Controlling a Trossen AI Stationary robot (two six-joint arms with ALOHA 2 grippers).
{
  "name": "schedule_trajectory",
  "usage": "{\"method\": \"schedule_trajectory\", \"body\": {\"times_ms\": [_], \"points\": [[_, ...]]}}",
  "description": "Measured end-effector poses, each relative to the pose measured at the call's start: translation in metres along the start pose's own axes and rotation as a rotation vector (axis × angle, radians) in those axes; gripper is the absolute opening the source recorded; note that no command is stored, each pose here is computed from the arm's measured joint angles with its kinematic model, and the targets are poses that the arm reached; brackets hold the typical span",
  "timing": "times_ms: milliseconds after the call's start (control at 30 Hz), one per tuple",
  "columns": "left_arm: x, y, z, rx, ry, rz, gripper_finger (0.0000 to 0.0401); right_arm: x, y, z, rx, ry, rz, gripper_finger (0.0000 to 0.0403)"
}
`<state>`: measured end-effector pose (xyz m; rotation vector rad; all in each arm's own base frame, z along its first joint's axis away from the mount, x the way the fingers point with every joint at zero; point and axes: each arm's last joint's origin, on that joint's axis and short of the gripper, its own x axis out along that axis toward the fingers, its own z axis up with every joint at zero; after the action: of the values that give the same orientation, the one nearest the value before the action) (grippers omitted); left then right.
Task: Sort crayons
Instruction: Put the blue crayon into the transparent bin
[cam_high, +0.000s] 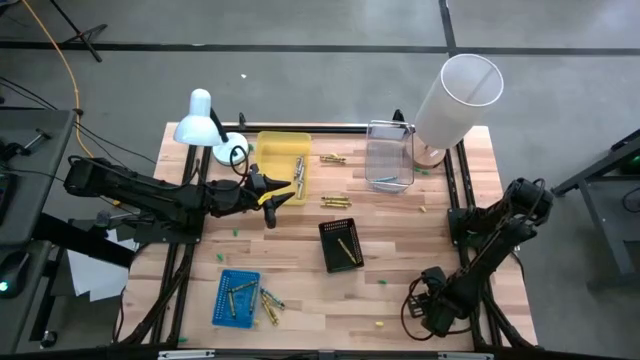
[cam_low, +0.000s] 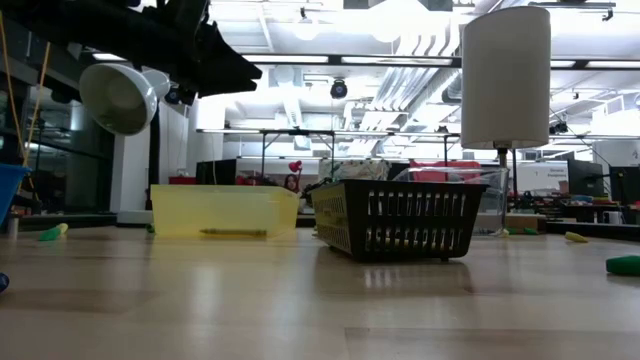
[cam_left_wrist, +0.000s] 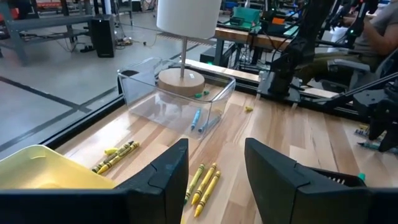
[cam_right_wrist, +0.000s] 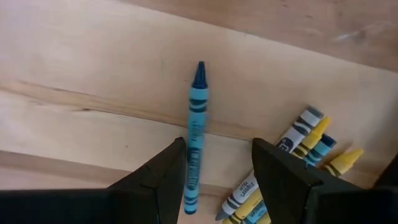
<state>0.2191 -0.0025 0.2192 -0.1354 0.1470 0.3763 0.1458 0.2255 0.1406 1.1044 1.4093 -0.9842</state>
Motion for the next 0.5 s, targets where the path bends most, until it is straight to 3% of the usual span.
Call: {"method": "schedule_trajectory", "body": {"times_ms": [367,500], "points": [[0.0,0.0,-0.002,0.008,0.019,0.004,0.0147,0.006,0.006,0.003,-0.046,-0.005,-0.009,0.0175],[0.0,0.0,-0.002,0.01,0.018,0.003,0.0147,0.015,0.008,0.003,-0.088,-0.004,-0.037,0.0131]]}}
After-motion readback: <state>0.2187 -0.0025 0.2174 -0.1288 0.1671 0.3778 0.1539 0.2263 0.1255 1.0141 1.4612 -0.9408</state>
